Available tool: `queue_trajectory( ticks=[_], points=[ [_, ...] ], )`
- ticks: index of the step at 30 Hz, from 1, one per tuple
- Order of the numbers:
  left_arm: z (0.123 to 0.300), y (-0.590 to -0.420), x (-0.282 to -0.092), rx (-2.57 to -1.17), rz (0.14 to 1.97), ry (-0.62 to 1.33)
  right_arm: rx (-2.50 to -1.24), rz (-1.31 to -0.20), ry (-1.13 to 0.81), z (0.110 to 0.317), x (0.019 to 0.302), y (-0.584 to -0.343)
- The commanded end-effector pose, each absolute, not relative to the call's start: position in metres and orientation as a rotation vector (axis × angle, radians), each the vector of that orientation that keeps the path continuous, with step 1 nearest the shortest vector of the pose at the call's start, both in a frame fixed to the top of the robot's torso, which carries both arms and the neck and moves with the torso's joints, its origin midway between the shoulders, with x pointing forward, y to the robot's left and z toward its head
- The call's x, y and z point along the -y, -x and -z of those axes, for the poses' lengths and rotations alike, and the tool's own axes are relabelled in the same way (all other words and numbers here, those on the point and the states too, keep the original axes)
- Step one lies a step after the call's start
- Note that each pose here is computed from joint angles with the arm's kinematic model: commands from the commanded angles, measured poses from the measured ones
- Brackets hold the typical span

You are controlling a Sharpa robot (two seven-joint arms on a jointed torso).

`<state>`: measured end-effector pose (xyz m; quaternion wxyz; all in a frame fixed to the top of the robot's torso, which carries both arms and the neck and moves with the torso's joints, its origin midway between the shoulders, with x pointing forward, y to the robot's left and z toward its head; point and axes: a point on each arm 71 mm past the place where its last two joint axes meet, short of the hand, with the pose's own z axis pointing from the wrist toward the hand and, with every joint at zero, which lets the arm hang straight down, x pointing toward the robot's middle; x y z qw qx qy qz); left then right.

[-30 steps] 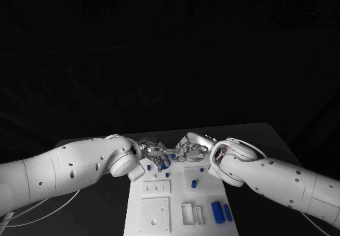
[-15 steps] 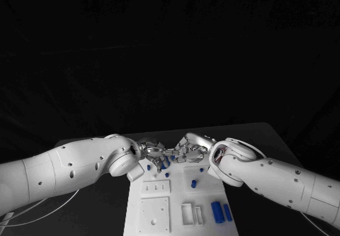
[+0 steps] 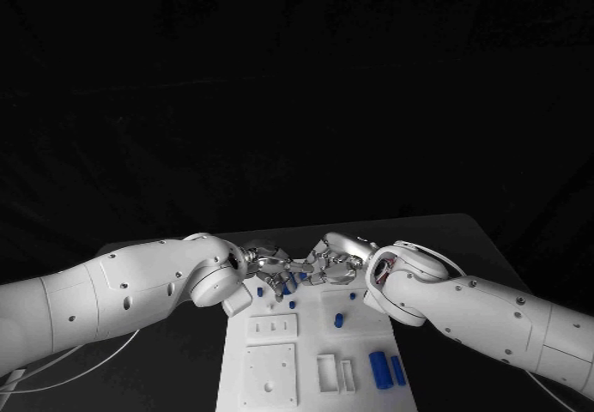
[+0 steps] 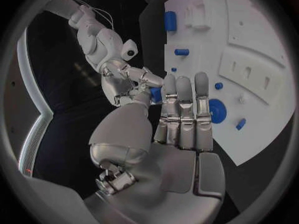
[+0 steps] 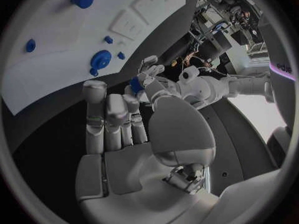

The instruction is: Assemble the parts on the task board

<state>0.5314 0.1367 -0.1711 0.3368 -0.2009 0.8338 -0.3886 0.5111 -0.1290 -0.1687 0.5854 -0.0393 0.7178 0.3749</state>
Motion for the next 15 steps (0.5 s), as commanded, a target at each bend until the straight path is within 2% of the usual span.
queue_trajectory(
  ticks=[1, 15],
  points=[
    [0.1721, -0.5284, -0.1312, -2.203, 1.038, 0.492, -1.672, -0.889, 0.113, 0.1670, 0.1246, -0.5093],
    [0.1721, -0.5282, -0.1316, -2.208, 1.046, 0.485, -1.677, -0.888, 0.113, 0.1680, 0.1249, -0.5095]
  ],
)
